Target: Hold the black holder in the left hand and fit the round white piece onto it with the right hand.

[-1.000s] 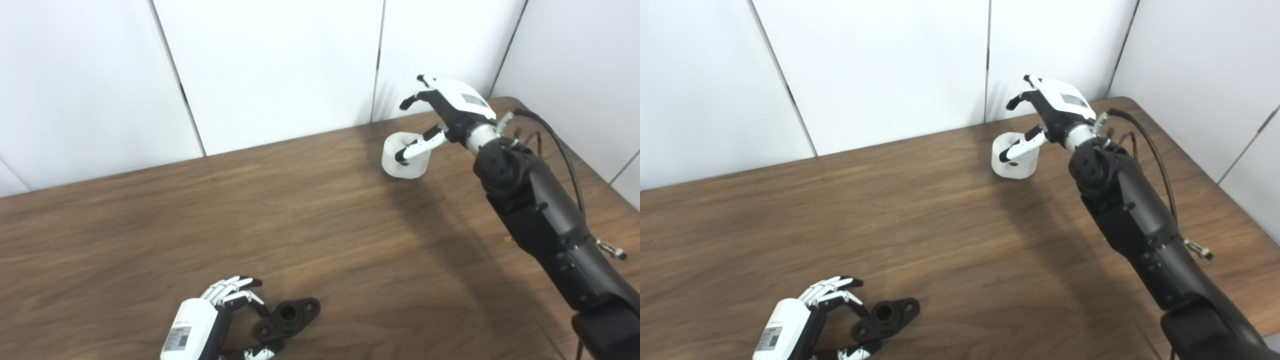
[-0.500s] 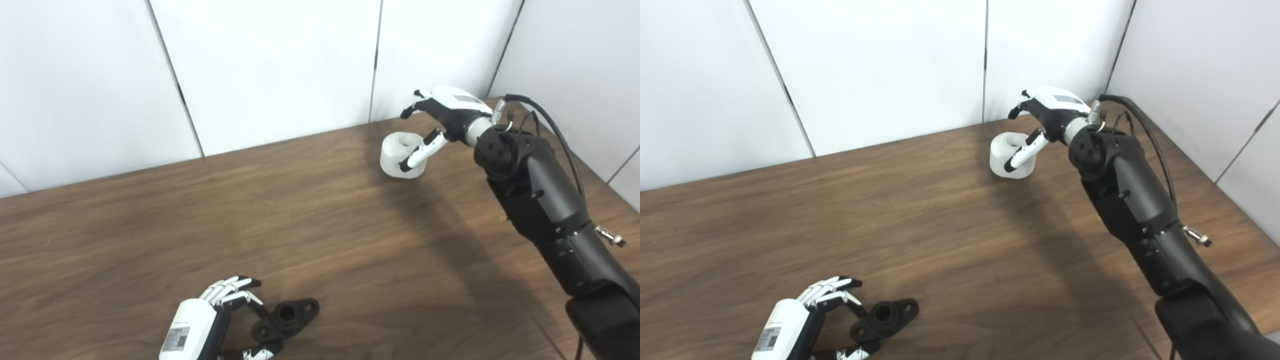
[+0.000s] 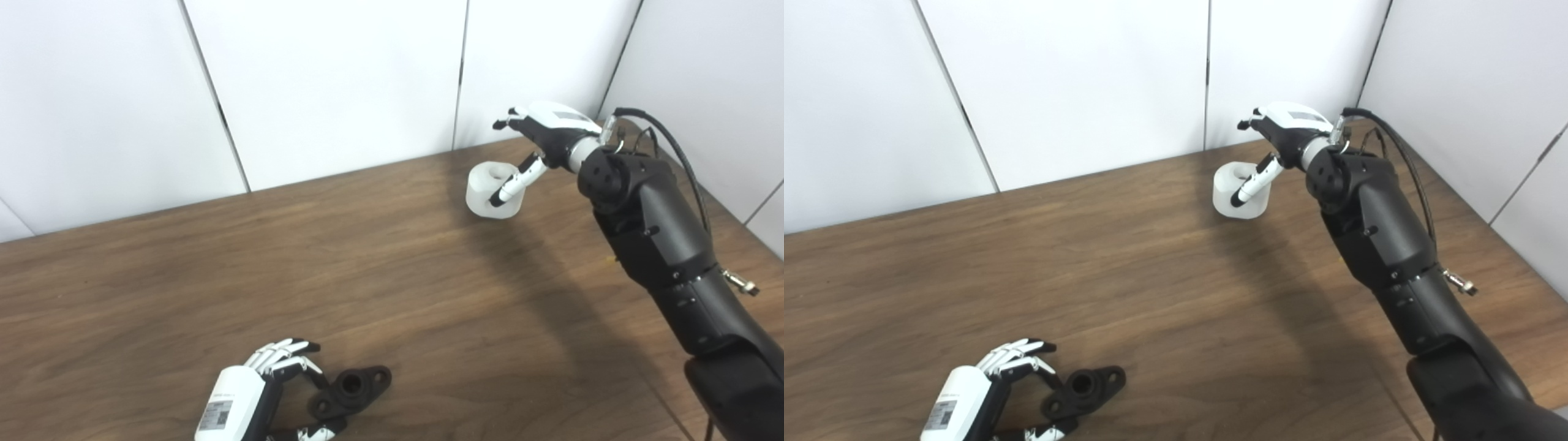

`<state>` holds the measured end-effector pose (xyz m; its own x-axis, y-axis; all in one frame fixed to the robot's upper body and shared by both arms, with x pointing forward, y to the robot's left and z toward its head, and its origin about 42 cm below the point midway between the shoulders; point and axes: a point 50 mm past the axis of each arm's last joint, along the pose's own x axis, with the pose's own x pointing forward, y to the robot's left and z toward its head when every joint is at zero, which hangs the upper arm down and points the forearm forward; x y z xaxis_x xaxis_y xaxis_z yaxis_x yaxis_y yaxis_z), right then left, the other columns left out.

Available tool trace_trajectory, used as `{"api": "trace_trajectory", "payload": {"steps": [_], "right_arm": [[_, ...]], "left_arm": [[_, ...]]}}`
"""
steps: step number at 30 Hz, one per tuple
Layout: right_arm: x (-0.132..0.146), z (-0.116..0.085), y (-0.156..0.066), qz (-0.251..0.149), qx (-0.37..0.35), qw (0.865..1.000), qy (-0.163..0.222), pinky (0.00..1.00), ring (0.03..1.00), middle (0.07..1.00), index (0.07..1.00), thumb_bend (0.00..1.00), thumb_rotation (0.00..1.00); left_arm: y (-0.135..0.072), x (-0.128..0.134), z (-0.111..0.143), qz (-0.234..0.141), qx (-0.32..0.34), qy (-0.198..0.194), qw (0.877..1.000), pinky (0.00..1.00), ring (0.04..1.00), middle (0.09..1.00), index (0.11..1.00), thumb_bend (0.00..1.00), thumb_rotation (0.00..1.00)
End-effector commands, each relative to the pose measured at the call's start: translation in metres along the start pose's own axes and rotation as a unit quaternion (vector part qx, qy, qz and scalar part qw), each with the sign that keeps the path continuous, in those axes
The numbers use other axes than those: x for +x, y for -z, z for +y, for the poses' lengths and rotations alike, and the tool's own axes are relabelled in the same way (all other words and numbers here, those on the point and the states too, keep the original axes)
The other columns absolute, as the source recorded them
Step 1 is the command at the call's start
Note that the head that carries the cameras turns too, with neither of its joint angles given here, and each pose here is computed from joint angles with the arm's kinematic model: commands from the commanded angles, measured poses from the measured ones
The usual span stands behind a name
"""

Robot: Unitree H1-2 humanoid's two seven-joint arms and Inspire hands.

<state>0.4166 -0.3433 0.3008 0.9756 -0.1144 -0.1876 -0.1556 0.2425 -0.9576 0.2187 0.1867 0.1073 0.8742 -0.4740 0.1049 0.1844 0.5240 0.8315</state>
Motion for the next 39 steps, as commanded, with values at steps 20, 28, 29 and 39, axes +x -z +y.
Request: {"api": "trace_trajectory", "payload": {"steps": [20, 28, 29, 39], "right_arm": [[0.02, -0.018, 0.002, 0.022, -0.023, 0.999, 0.011, 1.0, 1.0, 1.0, 0.811, 1.0, 0.34], [0.026, -0.015, 0.005, 0.03, -0.023, 0.999, 0.002, 0.99, 1.0, 1.0, 0.797, 1.0, 0.38], [0.027, -0.015, 0.004, 0.029, -0.024, 0.999, 0.002, 0.99, 1.0, 1.0, 0.797, 1.0, 0.38], [0.028, -0.017, 0.003, 0.024, -0.023, 0.999, 0.021, 0.98, 1.0, 1.0, 0.777, 1.0, 0.38]], "left_arm": [[0.012, -0.013, -0.009, 0.036, 0.013, 0.037, 0.999, 0.82, 0.829, 0.776, 0.486, 0.52, 0.04], [0.011, -0.014, -0.009, 0.038, 0.011, 0.037, 0.999, 0.82, 0.83, 0.777, 0.486, 0.52, 0.04], [0.011, -0.014, -0.009, 0.038, 0.011, 0.038, 0.999, 0.82, 0.831, 0.778, 0.486, 0.52, 0.04], [0.011, -0.013, -0.009, 0.037, 0.011, 0.037, 0.999, 0.82, 0.831, 0.78, 0.486, 0.52, 0.04]]}}
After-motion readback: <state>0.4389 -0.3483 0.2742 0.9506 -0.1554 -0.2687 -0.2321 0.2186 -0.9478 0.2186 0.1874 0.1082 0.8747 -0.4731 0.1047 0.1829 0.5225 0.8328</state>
